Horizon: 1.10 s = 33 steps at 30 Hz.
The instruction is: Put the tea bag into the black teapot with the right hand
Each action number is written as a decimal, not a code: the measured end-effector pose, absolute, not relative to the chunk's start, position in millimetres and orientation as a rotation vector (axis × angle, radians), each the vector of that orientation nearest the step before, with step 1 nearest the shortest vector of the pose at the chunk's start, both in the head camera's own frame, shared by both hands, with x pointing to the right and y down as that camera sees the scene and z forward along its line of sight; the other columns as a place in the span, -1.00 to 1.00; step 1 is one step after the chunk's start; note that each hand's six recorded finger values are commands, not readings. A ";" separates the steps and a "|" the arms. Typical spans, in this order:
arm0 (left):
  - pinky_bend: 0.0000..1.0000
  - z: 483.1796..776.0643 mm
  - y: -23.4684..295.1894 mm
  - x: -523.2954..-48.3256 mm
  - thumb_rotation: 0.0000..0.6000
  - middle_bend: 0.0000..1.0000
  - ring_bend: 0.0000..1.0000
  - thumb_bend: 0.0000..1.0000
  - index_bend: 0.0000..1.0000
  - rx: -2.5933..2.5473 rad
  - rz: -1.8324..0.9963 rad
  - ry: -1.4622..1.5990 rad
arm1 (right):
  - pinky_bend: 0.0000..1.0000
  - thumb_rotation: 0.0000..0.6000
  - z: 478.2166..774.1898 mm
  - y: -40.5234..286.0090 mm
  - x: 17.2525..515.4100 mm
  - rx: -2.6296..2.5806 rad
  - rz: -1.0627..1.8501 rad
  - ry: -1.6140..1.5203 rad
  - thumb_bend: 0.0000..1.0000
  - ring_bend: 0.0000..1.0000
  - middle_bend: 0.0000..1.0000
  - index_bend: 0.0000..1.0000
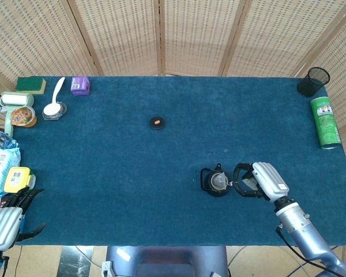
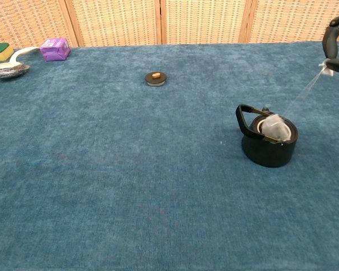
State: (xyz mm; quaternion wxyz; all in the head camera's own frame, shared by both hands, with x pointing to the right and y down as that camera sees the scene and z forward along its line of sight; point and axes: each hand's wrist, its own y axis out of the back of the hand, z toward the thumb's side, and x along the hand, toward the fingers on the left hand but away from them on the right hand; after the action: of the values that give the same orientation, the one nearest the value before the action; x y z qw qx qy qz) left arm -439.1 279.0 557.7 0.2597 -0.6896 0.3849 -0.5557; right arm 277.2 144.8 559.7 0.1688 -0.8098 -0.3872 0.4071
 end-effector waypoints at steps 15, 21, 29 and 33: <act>-0.73 552.0 282.1 -439.4 1.00 -0.62 -0.83 -0.45 -0.73 -1.857 -1.507 1.046 | 1.00 1.00 581.8 163.6 275.2 -2.365 1.212 -1.040 -0.04 1.00 1.00 0.27; -0.73 551.7 283.4 -440.5 1.00 -0.62 -0.83 -0.45 -0.73 -1.854 -1.512 1.046 | 1.00 1.00 594.8 166.5 273.9 -2.385 1.241 -1.024 -0.04 1.00 1.00 0.27; -0.73 551.5 282.6 -442.0 1.00 -0.62 -0.83 -0.45 -0.73 -1.850 -1.514 1.046 | 1.00 1.00 608.0 164.7 280.0 -2.383 1.296 -0.986 0.07 1.00 1.00 0.14; -0.73 552.5 282.2 -441.0 1.00 -0.62 -0.83 -0.45 -0.73 -1.853 -1.514 1.041 | 1.00 1.00 607.4 163.8 284.2 -2.381 1.292 -0.977 0.09 1.00 1.00 -0.04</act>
State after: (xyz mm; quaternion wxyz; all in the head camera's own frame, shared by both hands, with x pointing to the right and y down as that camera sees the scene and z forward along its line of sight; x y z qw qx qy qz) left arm -441.0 282.2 552.5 0.2628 -0.6852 0.3849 -0.5597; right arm 284.2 163.8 607.4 0.1305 -0.8197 -0.3363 0.4450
